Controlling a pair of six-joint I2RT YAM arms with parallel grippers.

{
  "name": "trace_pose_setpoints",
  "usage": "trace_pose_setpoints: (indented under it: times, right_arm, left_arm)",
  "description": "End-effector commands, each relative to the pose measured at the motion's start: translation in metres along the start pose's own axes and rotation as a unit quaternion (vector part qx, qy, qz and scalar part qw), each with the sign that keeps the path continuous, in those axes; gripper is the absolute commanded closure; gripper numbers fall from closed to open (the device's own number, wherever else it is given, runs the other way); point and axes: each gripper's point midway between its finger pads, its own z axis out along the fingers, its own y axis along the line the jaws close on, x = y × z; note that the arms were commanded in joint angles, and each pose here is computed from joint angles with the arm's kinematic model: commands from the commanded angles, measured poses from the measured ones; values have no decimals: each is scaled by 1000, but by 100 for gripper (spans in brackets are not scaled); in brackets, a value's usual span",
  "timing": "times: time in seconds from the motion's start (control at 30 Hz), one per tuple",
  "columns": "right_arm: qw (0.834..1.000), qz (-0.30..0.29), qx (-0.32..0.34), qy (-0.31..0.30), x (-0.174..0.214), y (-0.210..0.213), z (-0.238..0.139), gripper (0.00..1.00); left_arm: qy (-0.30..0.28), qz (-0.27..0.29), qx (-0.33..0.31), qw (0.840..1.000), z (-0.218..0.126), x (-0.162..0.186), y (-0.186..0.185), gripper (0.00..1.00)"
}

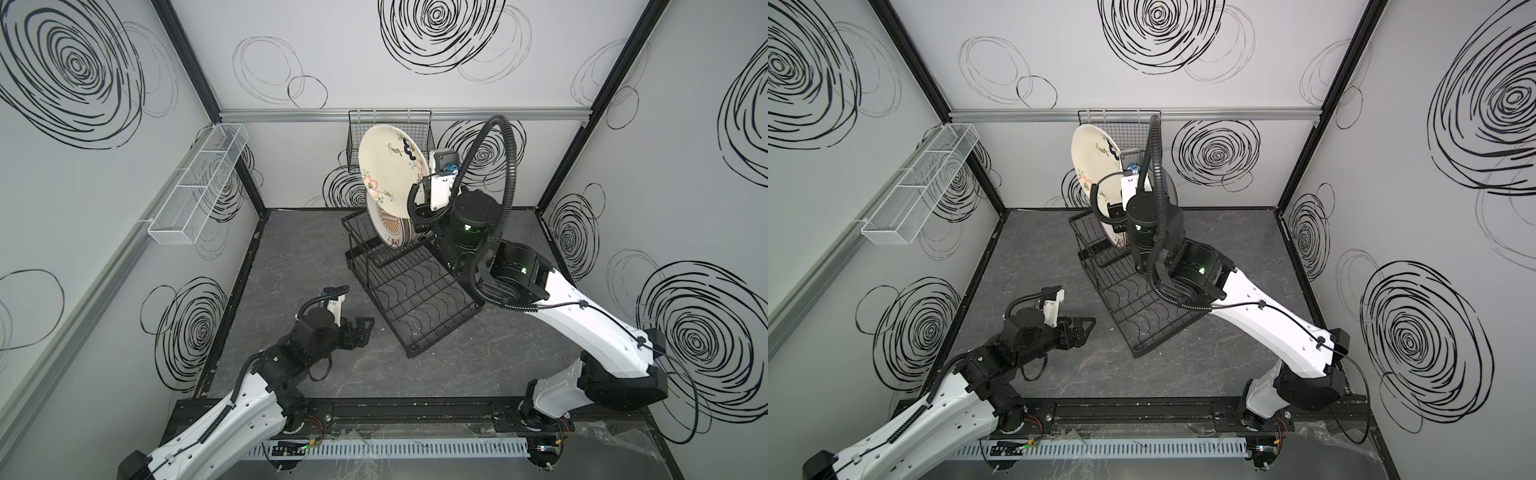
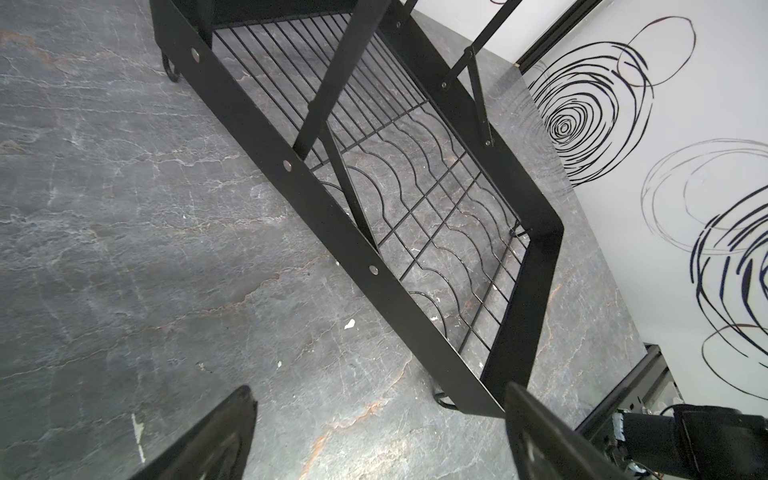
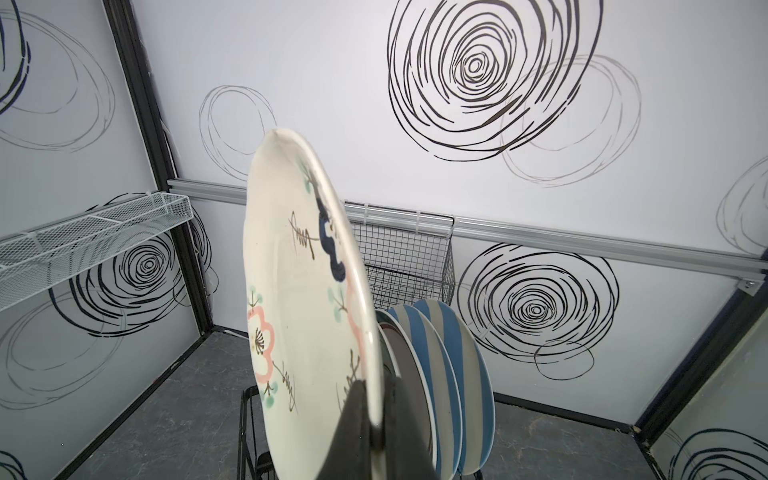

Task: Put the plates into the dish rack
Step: 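Lift the cream floral plate and carry it over the rack with the right gripper, then lower the cream floral plate into the front rack slot with the right gripper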

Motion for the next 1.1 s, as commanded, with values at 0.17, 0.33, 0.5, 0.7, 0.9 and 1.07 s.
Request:
trace_pose_setpoints:
  times: [0.17,0.33,0.5,0.7,0.9,1.07]
  right_arm:
    - [997,53,47,-34,-3,-4,-6,100]
    - [998,36,54,-15,23,8,1,100]
    - [998,14,67,-4,45,17,6,100]
    - [995,-18,93,10,69,21,14,100]
    - [995,-24,98,19,85,25,21,100]
    - [994,-27,106,25,93,24,27,100]
  left_arm:
    - [-19,1,3,1000,-9,-19,-6,4]
    - [-24,-1,-4,1000,-7,-20,-1,4]
    - [-31,-5,-12,999,-5,-19,5,4]
    - [-25,-4,-10,1000,-4,-18,4,4]
    - [-28,-5,-6,1000,-5,-19,3,4]
    - [-29,-4,-7,1000,-6,-19,3,4]
